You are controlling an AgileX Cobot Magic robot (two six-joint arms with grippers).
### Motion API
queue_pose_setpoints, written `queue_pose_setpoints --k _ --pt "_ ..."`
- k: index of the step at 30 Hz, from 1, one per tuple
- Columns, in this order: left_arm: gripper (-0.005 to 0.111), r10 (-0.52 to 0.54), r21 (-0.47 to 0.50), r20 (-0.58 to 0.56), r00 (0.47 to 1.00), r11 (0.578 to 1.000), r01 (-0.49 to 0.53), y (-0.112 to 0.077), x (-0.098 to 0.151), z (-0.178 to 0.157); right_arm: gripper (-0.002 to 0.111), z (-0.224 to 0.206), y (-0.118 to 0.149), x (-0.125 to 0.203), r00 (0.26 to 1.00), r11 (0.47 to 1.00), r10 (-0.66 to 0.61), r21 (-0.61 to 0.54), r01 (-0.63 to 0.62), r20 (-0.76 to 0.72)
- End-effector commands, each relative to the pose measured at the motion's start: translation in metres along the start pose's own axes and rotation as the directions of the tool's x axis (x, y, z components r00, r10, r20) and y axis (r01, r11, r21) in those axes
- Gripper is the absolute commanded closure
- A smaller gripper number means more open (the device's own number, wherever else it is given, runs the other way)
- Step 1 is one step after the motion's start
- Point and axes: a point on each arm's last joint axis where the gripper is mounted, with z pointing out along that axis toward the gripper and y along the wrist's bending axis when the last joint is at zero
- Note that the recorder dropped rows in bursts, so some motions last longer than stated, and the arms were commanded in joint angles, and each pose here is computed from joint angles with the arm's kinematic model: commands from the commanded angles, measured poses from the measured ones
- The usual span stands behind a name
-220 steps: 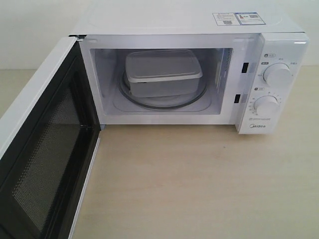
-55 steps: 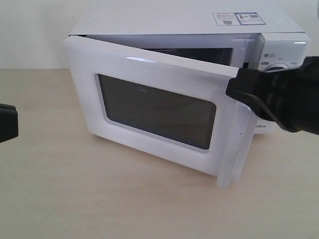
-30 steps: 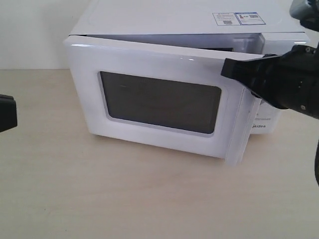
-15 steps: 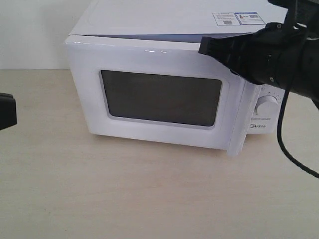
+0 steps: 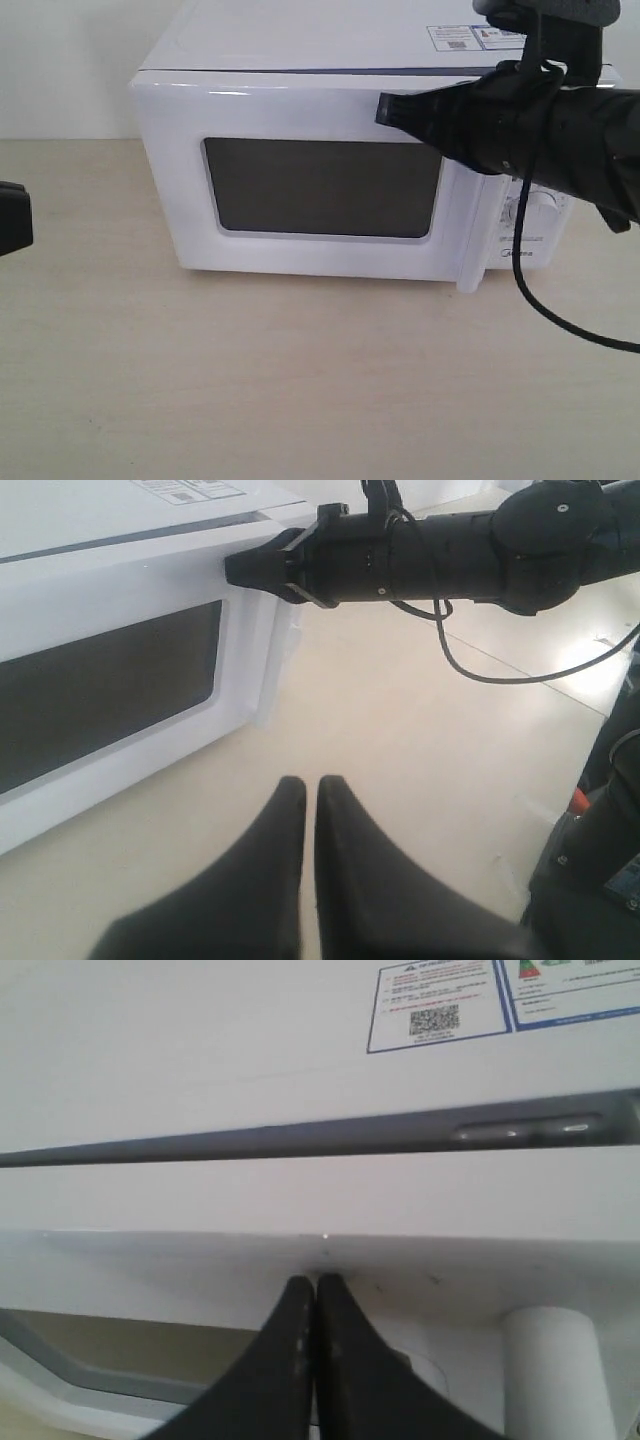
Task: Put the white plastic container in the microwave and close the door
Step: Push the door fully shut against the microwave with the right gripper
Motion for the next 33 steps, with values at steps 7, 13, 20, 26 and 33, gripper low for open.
queue_pose_setpoints --k 7,13,20,26,33 --pt "0.102 -0.006 0.001 0.005 1.0 1.0 0.006 -0.001 0.001 -0.001 0.108 0.013 0.009 -0.014 0.999 1.0 -0.009 0.0 0.009 0.037" --pt "0.102 -0.006 0.001 0.005 1.0 1.0 0.006 -0.001 0.001 -0.001 0.108 0.02 0.008 -0.011 0.999 1.0 -0.014 0.02 0.013 0.034" --pt "0.102 -0.004 0.002 0.003 1.0 1.0 0.004 -0.001 0.001 -0.001 0.108 0.022 0.006 -0.015 0.997 0.998 -0.014 0.059 0.01 0.07" --pt "0.102 0.009 -0.005 -0.008 1.0 1.0 -0.009 0.0 0.002 -0.001 0.108 0.015 0.01 -0.018 0.998 1.0 -0.018 0.008 0.018 0.054" --pt "0.102 0.012 0.003 -0.018 1.0 1.0 -0.012 -0.001 0.003 -0.001 0.108 -0.061 0.0 -0.027 0.996 0.989 -0.052 -0.133 0.062 0.073"
